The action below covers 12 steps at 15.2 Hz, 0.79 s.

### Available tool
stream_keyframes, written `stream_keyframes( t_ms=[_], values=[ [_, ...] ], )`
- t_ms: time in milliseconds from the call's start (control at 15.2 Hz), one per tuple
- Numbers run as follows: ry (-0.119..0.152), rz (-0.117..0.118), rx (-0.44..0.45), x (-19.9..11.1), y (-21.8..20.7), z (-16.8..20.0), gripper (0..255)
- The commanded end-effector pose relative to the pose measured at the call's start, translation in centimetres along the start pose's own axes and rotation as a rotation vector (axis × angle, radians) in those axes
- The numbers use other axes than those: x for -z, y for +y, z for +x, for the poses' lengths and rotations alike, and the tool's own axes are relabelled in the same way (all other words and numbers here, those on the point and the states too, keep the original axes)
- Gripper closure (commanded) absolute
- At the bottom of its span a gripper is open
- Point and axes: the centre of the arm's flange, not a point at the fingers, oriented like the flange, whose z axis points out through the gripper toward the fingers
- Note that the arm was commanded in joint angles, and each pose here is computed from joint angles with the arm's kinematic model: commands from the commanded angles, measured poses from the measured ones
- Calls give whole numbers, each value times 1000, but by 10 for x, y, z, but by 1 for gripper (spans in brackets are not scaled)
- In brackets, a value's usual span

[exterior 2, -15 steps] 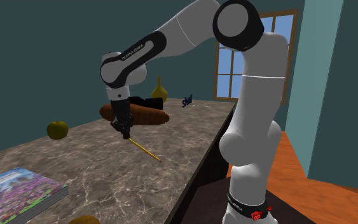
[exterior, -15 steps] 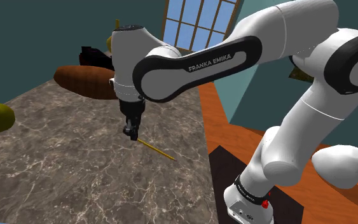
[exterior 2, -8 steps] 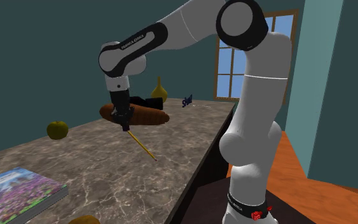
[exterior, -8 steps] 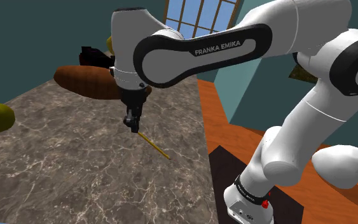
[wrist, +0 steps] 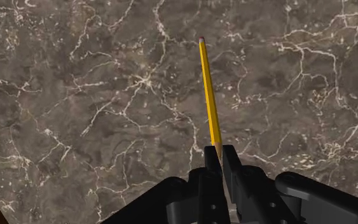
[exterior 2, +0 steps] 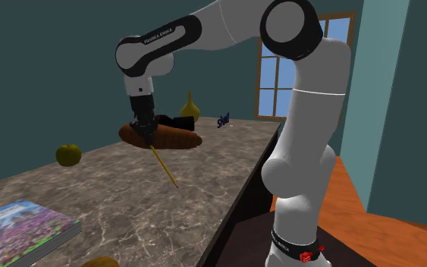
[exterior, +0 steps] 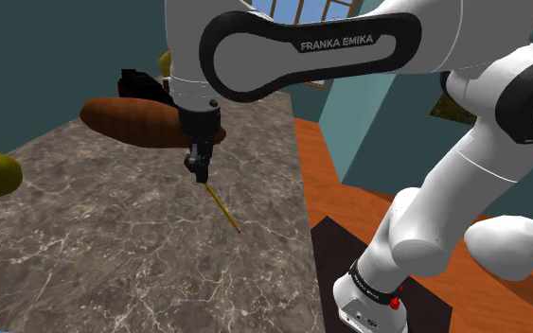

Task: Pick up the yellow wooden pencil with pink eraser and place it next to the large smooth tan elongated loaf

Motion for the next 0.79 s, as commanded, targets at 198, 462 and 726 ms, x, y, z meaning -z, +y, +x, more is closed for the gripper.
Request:
stream_keyframes(
  t_ms=[198, 462, 726],
  values=[
    [-1, 0, 0, 26, 0, -3, 255],
    [-1, 0, 0, 47, 1, -5, 255],
    [-1, 0, 0, 53, 27, -6, 255]
  ],
)
